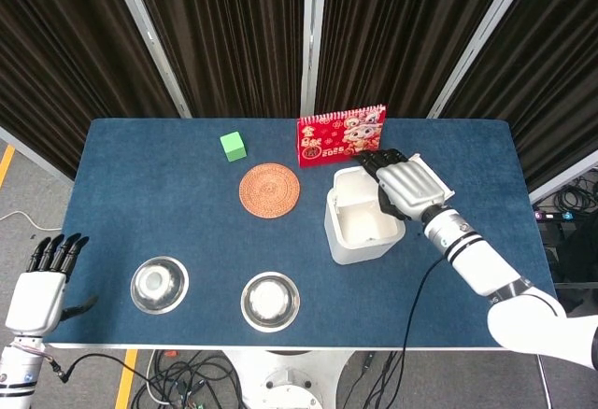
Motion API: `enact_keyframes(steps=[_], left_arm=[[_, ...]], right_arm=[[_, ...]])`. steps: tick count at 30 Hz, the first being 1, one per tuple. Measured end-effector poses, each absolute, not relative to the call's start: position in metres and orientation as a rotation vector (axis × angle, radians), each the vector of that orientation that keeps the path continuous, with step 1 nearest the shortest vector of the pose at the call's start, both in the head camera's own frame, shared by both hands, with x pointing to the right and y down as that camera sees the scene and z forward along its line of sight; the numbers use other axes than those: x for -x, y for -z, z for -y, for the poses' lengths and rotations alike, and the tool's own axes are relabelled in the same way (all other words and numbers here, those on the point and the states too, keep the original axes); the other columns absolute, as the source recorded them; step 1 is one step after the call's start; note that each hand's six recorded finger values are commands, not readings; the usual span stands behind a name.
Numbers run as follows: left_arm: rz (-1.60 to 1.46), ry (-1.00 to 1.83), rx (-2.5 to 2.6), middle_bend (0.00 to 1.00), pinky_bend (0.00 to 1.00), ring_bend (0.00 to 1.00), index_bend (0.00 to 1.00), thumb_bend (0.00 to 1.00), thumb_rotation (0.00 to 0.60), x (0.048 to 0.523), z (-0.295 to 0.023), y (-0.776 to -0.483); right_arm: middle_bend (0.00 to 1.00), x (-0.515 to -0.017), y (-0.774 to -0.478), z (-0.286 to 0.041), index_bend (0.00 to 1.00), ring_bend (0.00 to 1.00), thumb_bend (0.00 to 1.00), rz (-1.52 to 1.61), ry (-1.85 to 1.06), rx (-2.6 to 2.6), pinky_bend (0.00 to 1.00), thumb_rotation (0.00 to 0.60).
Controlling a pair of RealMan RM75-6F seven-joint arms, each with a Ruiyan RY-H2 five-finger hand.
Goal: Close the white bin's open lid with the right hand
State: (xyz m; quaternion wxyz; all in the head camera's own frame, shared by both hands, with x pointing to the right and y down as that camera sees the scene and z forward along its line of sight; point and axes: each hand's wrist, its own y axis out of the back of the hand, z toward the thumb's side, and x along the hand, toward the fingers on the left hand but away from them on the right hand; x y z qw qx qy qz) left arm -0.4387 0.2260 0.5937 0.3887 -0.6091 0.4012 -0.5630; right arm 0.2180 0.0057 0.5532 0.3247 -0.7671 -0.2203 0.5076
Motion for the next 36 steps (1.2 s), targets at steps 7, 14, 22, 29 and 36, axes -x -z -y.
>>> enact_keyframes(steps=[7,14,22,29,36], left_arm=[[-1.013,1.430,1.554,0.08,0.08,0.04,0.10,0.00,0.600,0.437,-0.225,-0.595],[-1.009,1.425,1.550,0.08,0.08,0.04,0.10,0.00,0.600,0.435,-0.224,-0.593],[-1.005,1.418,1.552,0.08,0.08,0.04,0.10,0.00,0.600,0.433,-0.224,-0.591],[-1.004,1.417,1.556,0.08,0.08,0.04,0.10,0.00,0.600,0.432,-0.224,-0.591],[-1.021,1.412,1.567,0.08,0.08,0.04,0.10,0.00,0.600,0.433,-0.223,-0.591]], right_arm=[[0.21,-0.223,-0.548,-0.013,0.01,0.11,1.00,0.573,-1.348,2.004,0.16,0.600],[0.22,-0.230,-0.544,-0.023,0.02,0.12,1.00,0.558,-1.346,2.018,0.18,0.600],[0.24,-0.235,-0.538,-0.042,0.03,0.14,1.00,0.499,-1.325,2.025,0.19,0.600],[0.25,-0.238,-0.538,-0.068,0.05,0.17,1.00,0.419,-1.310,2.036,0.22,0.600],[0.25,-0.241,-0.544,-0.082,0.05,0.18,1.00,0.368,-1.319,2.031,0.24,0.600]])
